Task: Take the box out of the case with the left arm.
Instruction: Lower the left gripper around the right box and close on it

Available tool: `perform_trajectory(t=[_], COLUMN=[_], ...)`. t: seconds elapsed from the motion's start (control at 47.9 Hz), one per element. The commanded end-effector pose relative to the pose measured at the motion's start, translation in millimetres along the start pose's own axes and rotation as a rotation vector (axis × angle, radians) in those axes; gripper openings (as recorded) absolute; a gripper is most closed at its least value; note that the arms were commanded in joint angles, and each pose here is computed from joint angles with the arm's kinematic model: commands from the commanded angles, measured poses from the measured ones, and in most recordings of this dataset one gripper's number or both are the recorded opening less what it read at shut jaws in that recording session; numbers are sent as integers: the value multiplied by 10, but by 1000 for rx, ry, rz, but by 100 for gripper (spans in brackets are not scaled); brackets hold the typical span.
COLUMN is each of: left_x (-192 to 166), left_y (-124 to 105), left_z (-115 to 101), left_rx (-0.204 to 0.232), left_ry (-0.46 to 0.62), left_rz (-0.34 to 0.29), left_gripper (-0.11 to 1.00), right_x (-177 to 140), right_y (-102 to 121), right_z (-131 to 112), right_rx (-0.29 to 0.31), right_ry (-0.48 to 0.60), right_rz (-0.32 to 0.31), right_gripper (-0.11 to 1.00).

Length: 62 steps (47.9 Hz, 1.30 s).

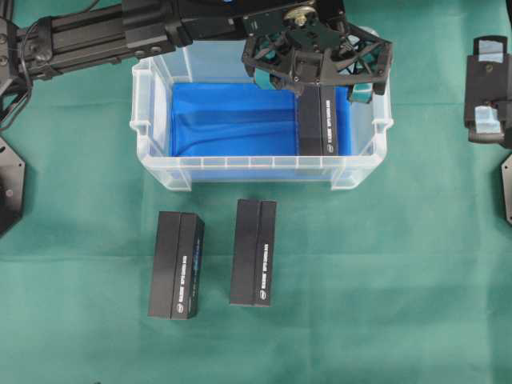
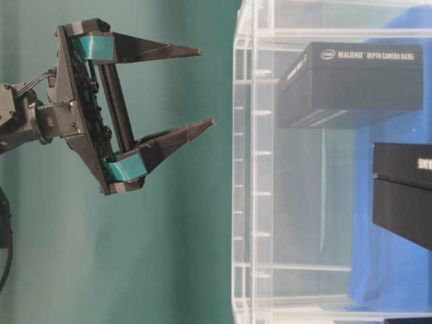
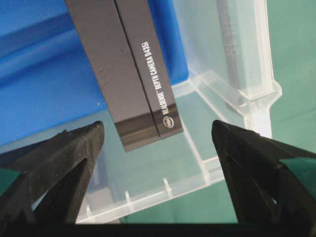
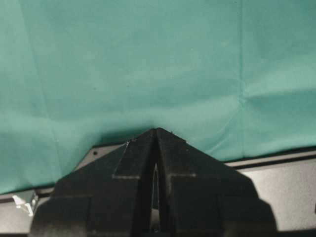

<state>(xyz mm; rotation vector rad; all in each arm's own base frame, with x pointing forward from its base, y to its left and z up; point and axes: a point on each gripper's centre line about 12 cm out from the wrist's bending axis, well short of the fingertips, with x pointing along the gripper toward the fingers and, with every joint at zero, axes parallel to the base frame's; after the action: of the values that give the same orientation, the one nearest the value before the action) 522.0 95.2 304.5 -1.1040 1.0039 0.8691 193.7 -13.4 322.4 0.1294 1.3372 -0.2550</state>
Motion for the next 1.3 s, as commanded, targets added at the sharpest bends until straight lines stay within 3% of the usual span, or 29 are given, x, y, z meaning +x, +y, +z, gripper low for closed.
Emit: perform_trajectory(t=[0.0, 0.293, 1.275], left_x=[-168, -173, -71], left_y=[-34, -33, 9], left_z=[24, 32, 4], left_rx=[-4, -42, -40], left_ry=[-17, -17, -4], left_rz=[-41, -43, -13], left_gripper=[100, 100, 100], right_x=[-35, -36, -36], right_y=[-4, -1, -1], right_z=[20, 20, 20], right_rx=[1, 0, 0], right_ry=[-17, -17, -17], right_rz=[2, 3, 3], right_gripper=[2, 2, 2])
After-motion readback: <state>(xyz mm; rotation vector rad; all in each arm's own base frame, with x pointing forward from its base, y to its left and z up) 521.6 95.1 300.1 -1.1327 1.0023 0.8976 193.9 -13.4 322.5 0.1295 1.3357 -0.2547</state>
